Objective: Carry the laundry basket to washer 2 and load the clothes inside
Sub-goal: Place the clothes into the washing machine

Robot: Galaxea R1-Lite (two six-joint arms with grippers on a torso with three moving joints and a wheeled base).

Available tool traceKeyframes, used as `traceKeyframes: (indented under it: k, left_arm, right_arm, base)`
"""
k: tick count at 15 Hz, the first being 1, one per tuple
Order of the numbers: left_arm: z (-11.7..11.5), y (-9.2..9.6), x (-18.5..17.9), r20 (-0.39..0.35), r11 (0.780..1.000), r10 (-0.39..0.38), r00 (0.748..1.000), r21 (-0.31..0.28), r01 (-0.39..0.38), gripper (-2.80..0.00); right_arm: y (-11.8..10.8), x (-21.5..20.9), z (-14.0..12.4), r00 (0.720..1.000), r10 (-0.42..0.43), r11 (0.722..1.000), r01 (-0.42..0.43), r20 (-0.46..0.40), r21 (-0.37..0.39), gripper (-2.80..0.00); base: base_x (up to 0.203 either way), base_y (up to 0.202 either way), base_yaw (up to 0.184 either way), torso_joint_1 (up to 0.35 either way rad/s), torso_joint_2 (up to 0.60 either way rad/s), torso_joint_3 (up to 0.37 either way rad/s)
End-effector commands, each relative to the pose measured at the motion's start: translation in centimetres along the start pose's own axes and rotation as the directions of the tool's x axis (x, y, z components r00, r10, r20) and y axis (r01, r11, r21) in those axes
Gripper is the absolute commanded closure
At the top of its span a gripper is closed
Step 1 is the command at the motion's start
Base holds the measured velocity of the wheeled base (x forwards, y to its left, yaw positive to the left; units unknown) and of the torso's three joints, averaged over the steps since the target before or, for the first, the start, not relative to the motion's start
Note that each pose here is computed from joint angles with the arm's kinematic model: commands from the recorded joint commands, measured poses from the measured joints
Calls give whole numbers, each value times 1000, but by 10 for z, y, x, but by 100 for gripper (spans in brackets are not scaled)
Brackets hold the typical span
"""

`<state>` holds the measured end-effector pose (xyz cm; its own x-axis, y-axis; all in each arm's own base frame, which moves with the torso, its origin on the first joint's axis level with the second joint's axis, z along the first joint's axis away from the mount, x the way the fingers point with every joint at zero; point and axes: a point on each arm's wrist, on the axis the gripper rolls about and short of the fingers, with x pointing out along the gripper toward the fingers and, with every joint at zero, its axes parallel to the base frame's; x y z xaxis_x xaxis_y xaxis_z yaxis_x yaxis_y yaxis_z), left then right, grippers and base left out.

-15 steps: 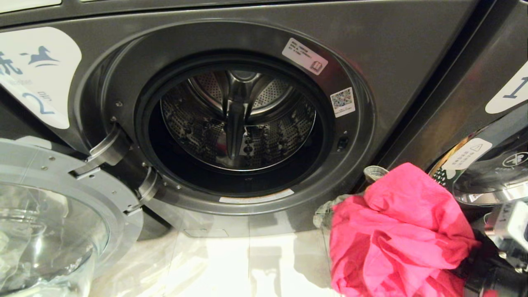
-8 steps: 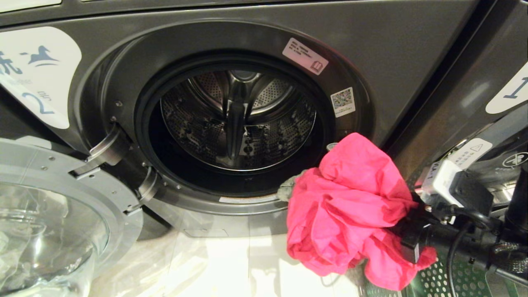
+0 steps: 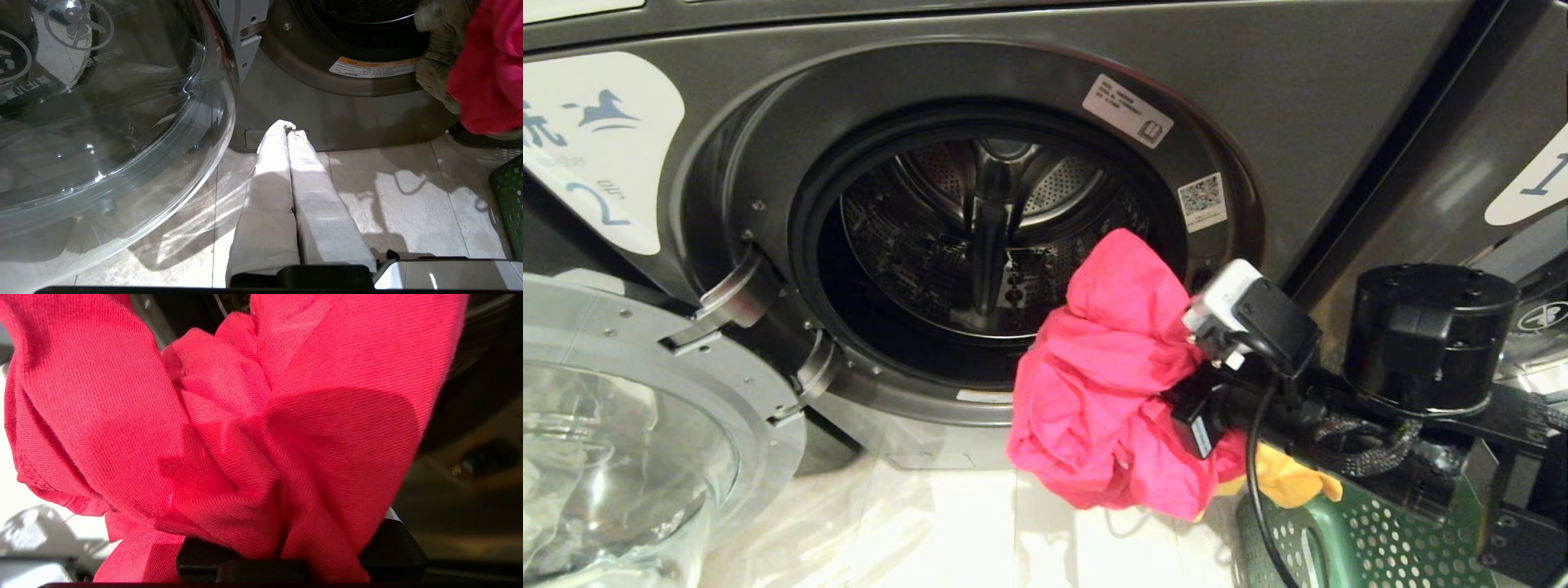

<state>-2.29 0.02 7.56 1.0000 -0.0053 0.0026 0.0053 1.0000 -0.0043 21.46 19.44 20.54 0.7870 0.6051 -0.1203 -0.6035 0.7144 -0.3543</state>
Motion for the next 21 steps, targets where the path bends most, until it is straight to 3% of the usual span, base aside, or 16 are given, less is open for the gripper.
traceKeyframes:
  k: [1,5,9,21]
  left_arm:
    - [0,0,0,-1,1000,1,1000,0,-1,0]
    - [0,0,0,-1,1000,1,1000,0,-1,0]
    - [0,0,0,-1,1000,1,1000,0,-1,0]
    - [0,0,0,-1,1000,0,1000,0,0,0]
  right_arm:
    - [8,20,0,1000,5,1000,-5,-8,-3,0]
    - [11,25,7,1000,12,1000,-11,5,-9,0]
    - [19,17,2,996,-29,999,26,-89,-29,0]
    - [19,17,0,995,-31,999,29,-95,-28,0]
  base:
    - [0,0,0,0,0,0]
    - [0,0,0,0,0,0]
    - [0,0,0,0,0,0]
    - [0,0,0,0,0,0]
